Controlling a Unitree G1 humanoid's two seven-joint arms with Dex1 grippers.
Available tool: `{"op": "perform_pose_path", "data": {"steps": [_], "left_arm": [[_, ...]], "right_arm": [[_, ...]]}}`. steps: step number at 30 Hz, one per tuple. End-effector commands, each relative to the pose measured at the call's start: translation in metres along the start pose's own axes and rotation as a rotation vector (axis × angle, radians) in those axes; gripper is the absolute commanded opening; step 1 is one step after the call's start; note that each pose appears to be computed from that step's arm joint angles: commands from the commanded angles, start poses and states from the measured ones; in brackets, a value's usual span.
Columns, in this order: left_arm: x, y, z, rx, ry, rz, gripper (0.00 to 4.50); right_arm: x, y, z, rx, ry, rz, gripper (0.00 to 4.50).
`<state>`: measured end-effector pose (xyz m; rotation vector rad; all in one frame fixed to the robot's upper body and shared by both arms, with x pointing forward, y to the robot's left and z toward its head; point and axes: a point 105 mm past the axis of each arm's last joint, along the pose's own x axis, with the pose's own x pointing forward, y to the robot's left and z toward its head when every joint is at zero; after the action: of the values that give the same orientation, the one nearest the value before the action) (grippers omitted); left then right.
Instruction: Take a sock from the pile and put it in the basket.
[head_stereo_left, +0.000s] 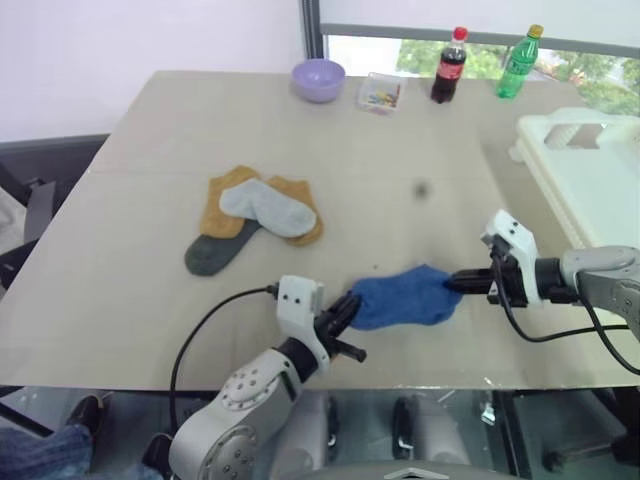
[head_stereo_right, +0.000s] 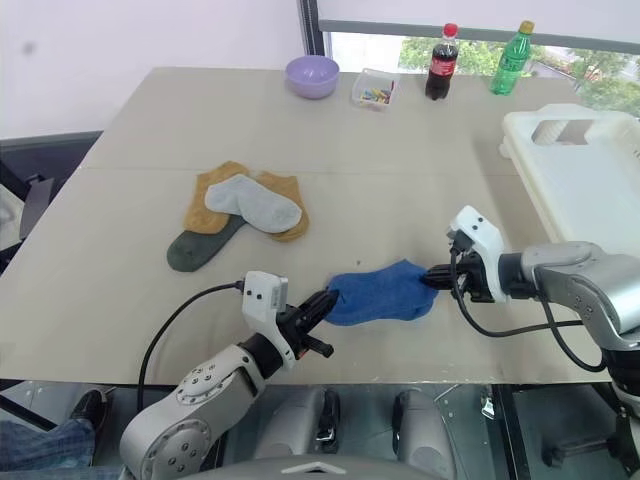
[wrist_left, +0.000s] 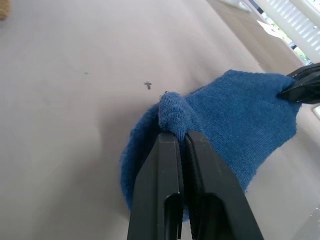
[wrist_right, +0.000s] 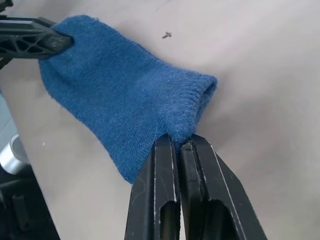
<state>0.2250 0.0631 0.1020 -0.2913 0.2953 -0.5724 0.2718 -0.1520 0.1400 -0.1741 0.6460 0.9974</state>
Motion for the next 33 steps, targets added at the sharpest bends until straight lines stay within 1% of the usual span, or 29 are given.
{"op": "perform_pose_path", "data": {"steps": [1,5,8,14,17,18,20,21,22,23,25,26,27,29,30,31,33], "left_arm": [[0.000,-0.002,0.002,0.013,-0.016,-0.008,0.17],[-0.001,-0.002,-0.002,-0.011,0.000,-0.006,0.17],[0.001,0.000,-0.011,-0.043,0.054,-0.002,0.17],[0.003,0.001,-0.015,-0.032,0.080,-0.015,0.17],[0.004,0.005,-0.019,-0.051,0.102,-0.009,0.17],[0.004,0.005,-0.020,-0.047,0.109,-0.011,0.06],[0.004,0.007,-0.023,-0.038,0.123,-0.013,0.00],[0.004,0.007,-0.023,-0.032,0.126,-0.014,0.00],[0.005,0.007,-0.023,-0.030,0.128,-0.015,0.00],[0.005,0.008,-0.023,-0.030,0.130,-0.016,0.00],[0.005,0.008,-0.024,-0.029,0.132,-0.017,0.00],[0.005,0.009,-0.024,-0.028,0.133,-0.018,0.00],[0.005,0.009,-0.024,-0.028,0.133,-0.018,0.00],[0.005,0.010,-0.024,-0.029,0.136,-0.020,0.00],[0.005,0.010,-0.024,-0.027,0.139,-0.022,0.00],[0.006,0.011,-0.024,-0.022,0.142,-0.023,0.00],[0.006,0.012,-0.025,-0.015,0.147,-0.021,0.00]], "right_arm": [[0.000,0.003,0.001,-0.018,-0.014,-0.002,0.00],[0.003,0.002,-0.005,0.000,-0.004,-0.011,0.00],[0.004,0.001,-0.009,0.005,0.011,-0.017,0.00],[0.008,-0.001,-0.005,-0.013,-0.023,-0.034,0.00],[0.011,0.001,-0.004,-0.008,-0.031,-0.014,0.00],[0.012,0.004,-0.005,-0.014,-0.023,0.002,0.33],[0.010,0.007,-0.008,-0.033,-0.006,0.008,1.10],[0.008,0.003,-0.008,-0.045,-0.003,-0.022,1.45],[0.005,-0.001,-0.007,-0.046,-0.006,-0.050,1.90],[0.001,-0.004,-0.005,-0.063,-0.006,-0.070,2.09],[-0.006,-0.005,-0.003,-0.101,-0.002,-0.077,2.09],[-0.009,-0.002,0.007,-0.137,-0.052,-0.070,2.09],[-0.012,0.001,0.019,-0.190,-0.124,-0.063,2.09],[-0.015,0.020,0.046,-0.351,-0.336,0.027,2.09],[-0.014,0.030,0.050,-0.418,-0.389,0.073,2.09],[-0.010,0.037,0.047,-0.450,-0.403,0.104,2.09],[0.004,0.045,0.036,-0.485,-0.384,0.155,2.09]]}}
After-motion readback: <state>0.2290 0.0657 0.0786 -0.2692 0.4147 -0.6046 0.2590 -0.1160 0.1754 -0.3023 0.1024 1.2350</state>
